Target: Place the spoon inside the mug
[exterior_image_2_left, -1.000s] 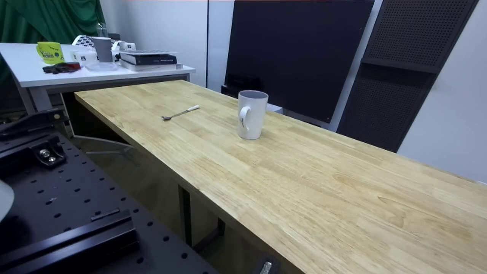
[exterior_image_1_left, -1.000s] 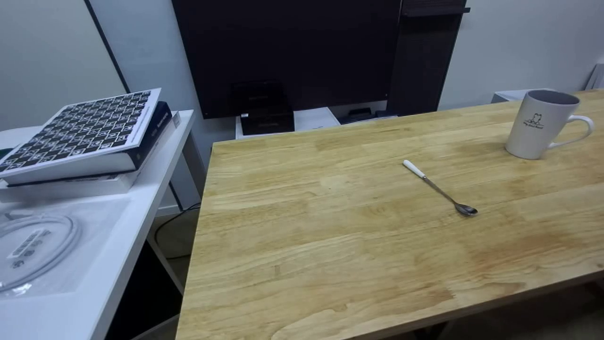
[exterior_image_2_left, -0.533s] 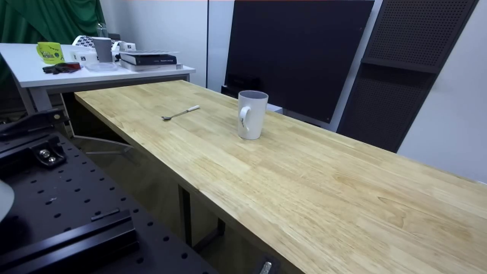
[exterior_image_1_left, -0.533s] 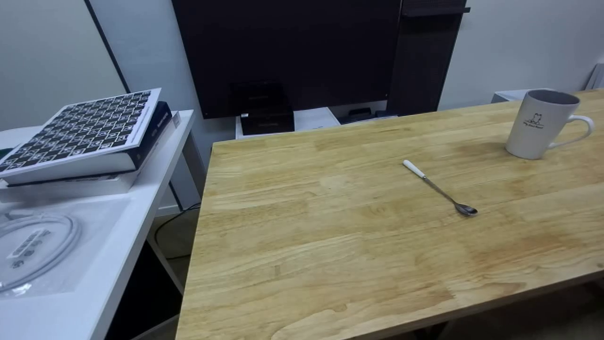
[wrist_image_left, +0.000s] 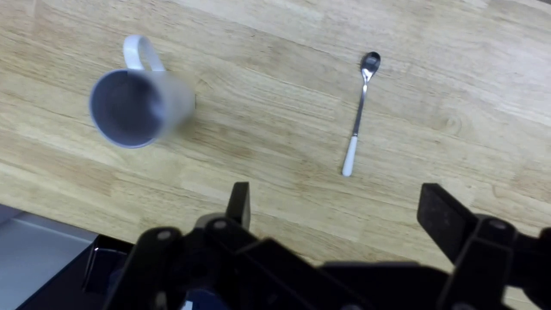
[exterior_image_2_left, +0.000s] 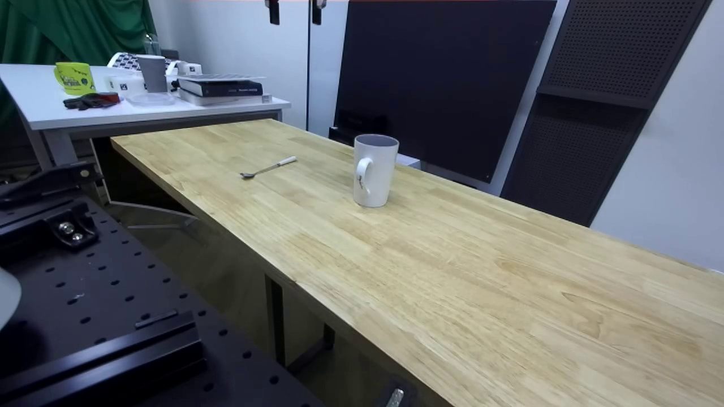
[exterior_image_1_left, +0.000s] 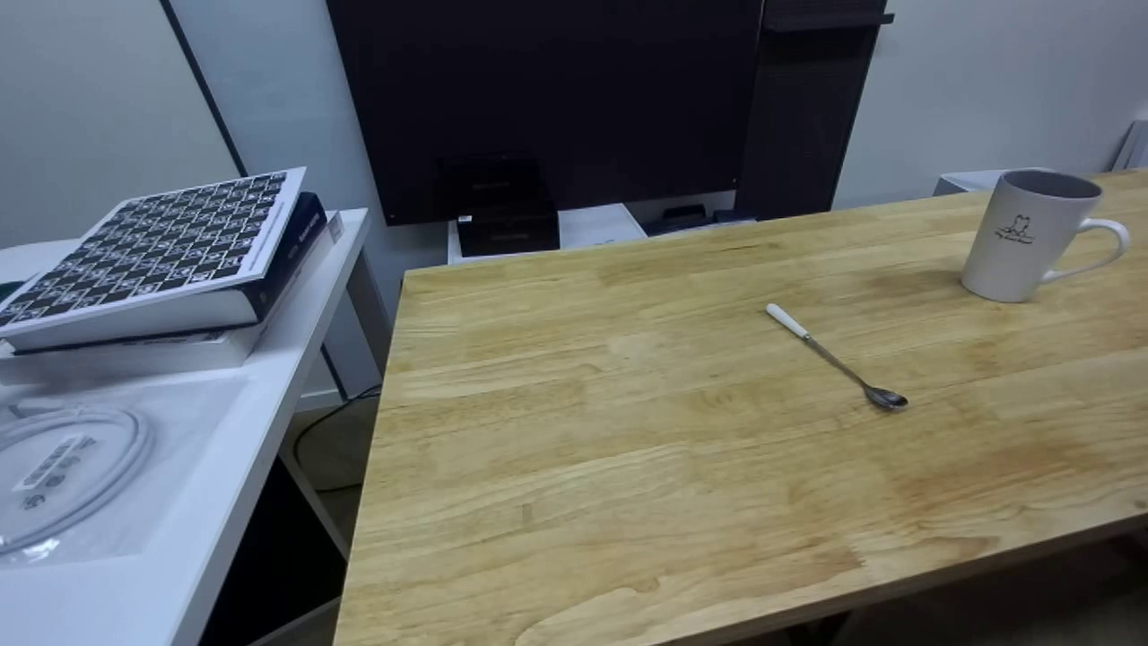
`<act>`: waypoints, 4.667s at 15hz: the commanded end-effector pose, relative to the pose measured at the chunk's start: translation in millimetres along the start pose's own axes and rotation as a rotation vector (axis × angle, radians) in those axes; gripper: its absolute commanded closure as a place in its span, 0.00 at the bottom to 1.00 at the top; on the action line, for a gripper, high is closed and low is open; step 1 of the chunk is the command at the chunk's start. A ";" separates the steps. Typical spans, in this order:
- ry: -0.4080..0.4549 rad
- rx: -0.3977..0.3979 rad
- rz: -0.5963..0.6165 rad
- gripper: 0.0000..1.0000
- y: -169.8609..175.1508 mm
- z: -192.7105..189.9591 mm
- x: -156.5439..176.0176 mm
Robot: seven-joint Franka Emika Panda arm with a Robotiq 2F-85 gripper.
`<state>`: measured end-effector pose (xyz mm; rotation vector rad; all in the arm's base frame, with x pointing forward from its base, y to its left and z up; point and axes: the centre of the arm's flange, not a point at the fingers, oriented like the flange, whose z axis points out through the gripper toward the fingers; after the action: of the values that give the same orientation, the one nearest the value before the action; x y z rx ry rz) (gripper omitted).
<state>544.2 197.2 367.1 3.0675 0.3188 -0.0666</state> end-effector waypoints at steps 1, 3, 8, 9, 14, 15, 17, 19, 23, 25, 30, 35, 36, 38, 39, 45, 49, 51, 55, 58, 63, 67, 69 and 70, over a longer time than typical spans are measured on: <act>-0.061 0.069 0.033 0.00 -31.9 26.5 49.7; -0.050 0.056 -0.005 0.00 -24.8 30.9 24.2; -0.056 0.056 -0.014 0.00 -27.8 40.1 28.9; -0.054 0.056 -0.013 0.00 -27.3 38.4 28.9; -0.063 0.005 0.061 0.00 -16.5 71.4 55.7; -0.073 0.014 0.062 0.00 -14.0 80.8 60.4; -0.072 0.014 0.063 0.00 -10.5 102.0 71.7; -0.052 0.050 0.058 0.00 -8.0 121.7 81.7; 0.042 0.072 0.063 0.00 -21.6 167.9 100.8; 0.057 0.080 0.056 0.00 -33.2 188.8 105.5; 0.029 0.103 0.075 0.00 -61.5 226.0 97.2; 0.055 0.080 0.114 0.00 -62.3 242.7 84.3; 0.063 0.076 0.122 0.00 -60.2 246.1 83.6; 0.069 0.065 0.132 0.00 -56.0 253.1 83.8; 0.072 0.061 0.136 0.00 -54.4 256.0 83.8; 0.048 0.046 0.153 0.00 -56.4 272.9 86.4; 0.034 0.035 0.153 0.25 -65.1 279.6 83.7; 0.031 0.025 0.152 0.32 -68.5 282.0 82.1; 0.023 0.002 0.164 0.61 -70.7 281.8 80.5; 0.023 -0.004 0.189 0.81 -66.3 277.8 80.6; 0.006 -0.014 0.237 0.96 -47.3 268.2 81.3; -0.006 -0.054 0.258 0.96 -23.5 236.7 91.5; 0.007 -0.076 0.263 0.96 -13.8 206.4 98.8; 0.019 -0.094 0.262 0.96 -9.7 189.0 102.1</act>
<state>621.4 220.3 120.7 3.0310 -0.0352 -0.0417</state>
